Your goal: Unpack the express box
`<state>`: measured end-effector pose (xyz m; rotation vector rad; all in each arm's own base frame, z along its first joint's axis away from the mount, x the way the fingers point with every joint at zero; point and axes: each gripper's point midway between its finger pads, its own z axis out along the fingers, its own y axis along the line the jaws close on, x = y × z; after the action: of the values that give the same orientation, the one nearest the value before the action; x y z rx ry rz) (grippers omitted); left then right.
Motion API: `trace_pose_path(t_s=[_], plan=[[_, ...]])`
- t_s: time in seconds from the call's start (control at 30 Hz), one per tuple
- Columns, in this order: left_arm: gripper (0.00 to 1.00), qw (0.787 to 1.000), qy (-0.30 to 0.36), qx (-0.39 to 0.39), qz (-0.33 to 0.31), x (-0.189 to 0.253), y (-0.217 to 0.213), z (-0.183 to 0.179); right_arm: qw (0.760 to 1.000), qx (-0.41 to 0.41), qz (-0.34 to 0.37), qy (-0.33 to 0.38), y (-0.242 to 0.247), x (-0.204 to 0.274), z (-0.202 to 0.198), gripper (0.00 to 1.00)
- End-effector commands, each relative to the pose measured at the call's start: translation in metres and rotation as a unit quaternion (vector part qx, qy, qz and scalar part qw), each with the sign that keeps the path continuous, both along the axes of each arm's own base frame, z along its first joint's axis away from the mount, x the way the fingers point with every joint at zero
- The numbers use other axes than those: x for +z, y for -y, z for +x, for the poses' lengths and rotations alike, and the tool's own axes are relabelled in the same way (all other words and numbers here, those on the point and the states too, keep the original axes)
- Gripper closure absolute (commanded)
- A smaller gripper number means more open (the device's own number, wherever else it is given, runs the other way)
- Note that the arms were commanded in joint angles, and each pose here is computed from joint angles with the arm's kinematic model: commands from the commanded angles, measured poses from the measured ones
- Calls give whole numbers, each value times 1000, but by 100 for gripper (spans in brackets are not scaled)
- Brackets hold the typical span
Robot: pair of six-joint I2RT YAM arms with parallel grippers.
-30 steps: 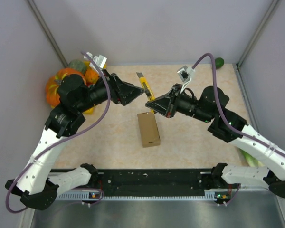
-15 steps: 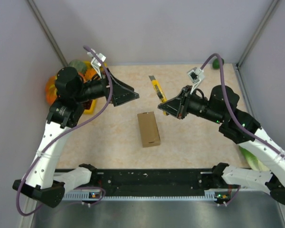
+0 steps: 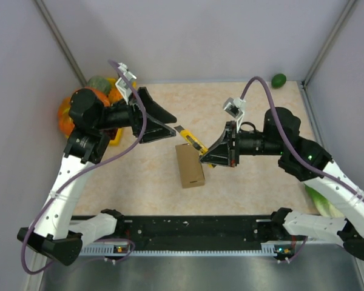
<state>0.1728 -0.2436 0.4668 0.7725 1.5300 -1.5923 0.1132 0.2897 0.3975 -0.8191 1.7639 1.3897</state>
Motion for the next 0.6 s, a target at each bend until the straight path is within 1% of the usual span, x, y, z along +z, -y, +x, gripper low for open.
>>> trace_pose_path(t_s=[0.0,0.07,0.2,0.27,0.37,0.47,0.5,0.57], plan=[[11,995,72,-67,-11,12,-4,-35,998,61,21,21,-2,21,-17,100],[13,995,65,-77,-8,10,-3,-37,997,72,22,20,-4,22,-19,100],[28,995,44,-92,-3,5,1,-36,996,84,22,24,-7,23,-20,100],[35,993,39,-109,-1,4,4,-42,995,89,25,29,-6,26,-22,100],[42,991,37,-125,1,1,7,-49,994,95,29,35,-5,30,-24,100],[45,991,31,-130,3,-1,8,-50,994,101,29,37,-5,31,-26,100],[51,991,30,-130,3,-1,9,-51,994,101,29,36,-5,30,-26,100],[53,992,26,-126,2,0,9,-49,994,101,28,35,-6,29,-26,100]])
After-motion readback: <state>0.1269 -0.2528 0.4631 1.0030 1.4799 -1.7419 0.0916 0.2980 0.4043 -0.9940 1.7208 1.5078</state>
